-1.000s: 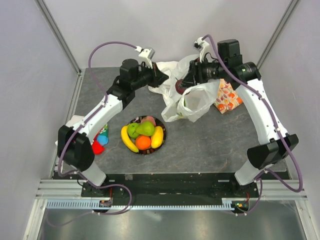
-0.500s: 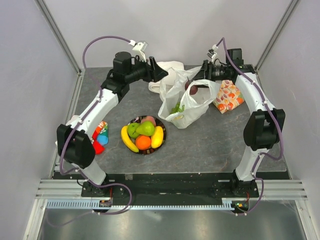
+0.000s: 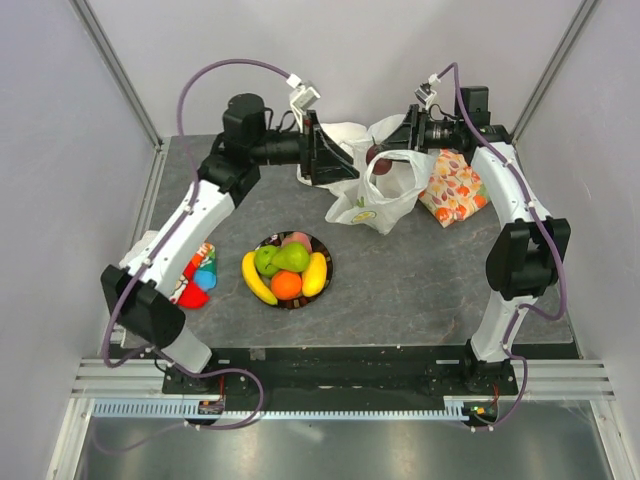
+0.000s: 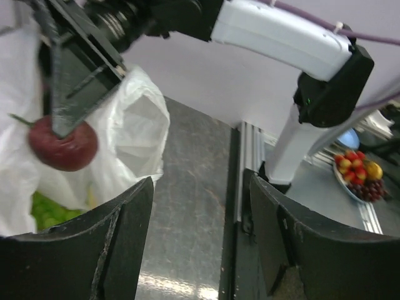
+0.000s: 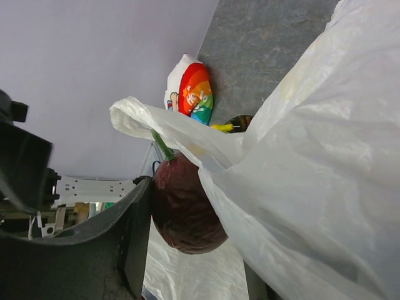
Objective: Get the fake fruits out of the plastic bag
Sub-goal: Take out the fake fruit from the plastic bag.
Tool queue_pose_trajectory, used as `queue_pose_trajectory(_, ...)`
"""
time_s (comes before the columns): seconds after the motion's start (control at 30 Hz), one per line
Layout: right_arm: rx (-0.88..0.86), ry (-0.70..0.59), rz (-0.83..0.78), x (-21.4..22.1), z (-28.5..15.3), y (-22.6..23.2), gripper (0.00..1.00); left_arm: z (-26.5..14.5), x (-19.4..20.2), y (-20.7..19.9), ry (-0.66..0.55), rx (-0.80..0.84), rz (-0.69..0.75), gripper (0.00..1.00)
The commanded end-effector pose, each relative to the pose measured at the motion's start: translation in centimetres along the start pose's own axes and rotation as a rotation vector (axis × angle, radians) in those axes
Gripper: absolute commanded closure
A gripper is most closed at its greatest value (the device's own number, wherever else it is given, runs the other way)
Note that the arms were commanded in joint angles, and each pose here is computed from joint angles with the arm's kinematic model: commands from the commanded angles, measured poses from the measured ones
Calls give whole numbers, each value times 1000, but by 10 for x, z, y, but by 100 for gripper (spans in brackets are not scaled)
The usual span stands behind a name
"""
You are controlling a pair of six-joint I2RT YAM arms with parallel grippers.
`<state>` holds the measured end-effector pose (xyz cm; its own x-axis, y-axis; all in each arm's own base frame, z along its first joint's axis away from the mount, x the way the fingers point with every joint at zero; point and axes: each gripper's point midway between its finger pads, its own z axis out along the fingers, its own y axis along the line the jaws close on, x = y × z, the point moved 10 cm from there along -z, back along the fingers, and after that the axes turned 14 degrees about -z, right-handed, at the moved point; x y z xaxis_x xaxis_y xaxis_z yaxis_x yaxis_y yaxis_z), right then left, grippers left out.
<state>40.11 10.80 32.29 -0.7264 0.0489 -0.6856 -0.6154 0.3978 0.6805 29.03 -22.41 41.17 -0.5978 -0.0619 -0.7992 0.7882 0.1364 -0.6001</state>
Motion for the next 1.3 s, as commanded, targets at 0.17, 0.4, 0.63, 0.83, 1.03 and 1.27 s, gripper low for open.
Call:
queue_pose_trajectory(0.17, -59, -31, -58, -6, -12, 28, 43, 30, 8, 62, -27, -82, -174, 32)
queue_pose_trajectory(0.4, -52, -22, -21, 7, -18, 28, 43, 53, 5, 93, -30, -95, -259, 34)
queue_pose_trajectory(0.63, -33, -24, 7, 12, -18, 24, 41, 67, 17, 103, -4, -76, -307, 30)
queue_pose_trajectory(0.83, -24, -30, 16, 8, -15, 19, 41, 81, 31, 108, 36, -57, -346, 28)
queue_pose_trajectory(1.03, -23, -28, 30, 8, -13, 16, 40, 97, 35, 112, 42, -43, -360, 27)
queue_pose_trajectory(1.27, -22, -24, 38, 11, -12, 14, 40, 109, 40, 117, 54, -32, -378, 39)
